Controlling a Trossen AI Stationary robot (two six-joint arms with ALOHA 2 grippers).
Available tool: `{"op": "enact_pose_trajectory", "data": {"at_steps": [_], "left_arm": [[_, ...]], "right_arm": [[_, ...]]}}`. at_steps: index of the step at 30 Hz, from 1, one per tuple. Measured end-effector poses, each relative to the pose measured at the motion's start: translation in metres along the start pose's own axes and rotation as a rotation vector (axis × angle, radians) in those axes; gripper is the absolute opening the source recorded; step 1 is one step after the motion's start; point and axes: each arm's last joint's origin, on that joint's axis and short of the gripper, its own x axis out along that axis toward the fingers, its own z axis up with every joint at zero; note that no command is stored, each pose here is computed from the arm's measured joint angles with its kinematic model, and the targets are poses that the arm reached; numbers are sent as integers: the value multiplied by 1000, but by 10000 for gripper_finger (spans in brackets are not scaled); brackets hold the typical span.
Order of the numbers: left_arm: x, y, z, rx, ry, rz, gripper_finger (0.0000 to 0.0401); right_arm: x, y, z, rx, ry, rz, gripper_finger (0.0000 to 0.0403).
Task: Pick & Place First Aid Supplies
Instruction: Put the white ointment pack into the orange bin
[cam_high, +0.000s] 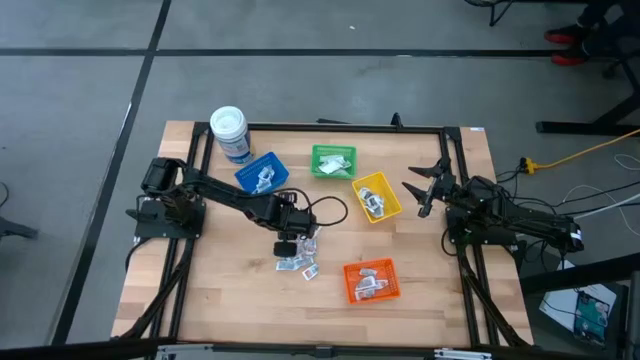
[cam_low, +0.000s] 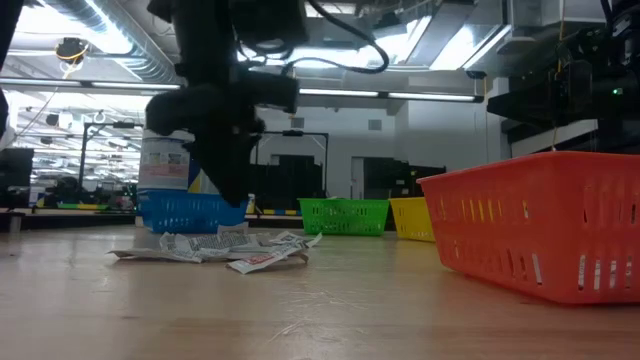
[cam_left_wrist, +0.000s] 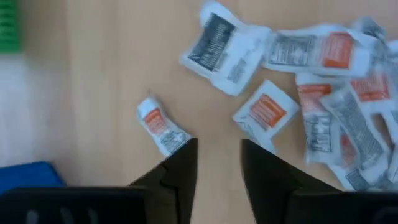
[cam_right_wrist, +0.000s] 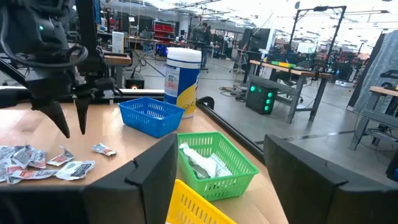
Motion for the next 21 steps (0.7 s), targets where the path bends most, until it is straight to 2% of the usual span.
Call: {"op": "enact_pose_trajectory", "data": {"at_steps": [5,11,13,16,21], "left_arm": [[10,8,-6,40,25,-36,114],[21,26,-9,-13,34,-30,114],[24,32,-8,-28,17,-68,114],[27,37,-4,2,-18,-142,113],[32,37,-6,47,14,-138,113]], "right_arm": [[0,0,0,0,0,0,236],[0,0,0,0,0,0,236],[0,0,0,0,0,0,236],[0,0,0,0,0,0,236],[0,0,0,0,0,0,236]]}}
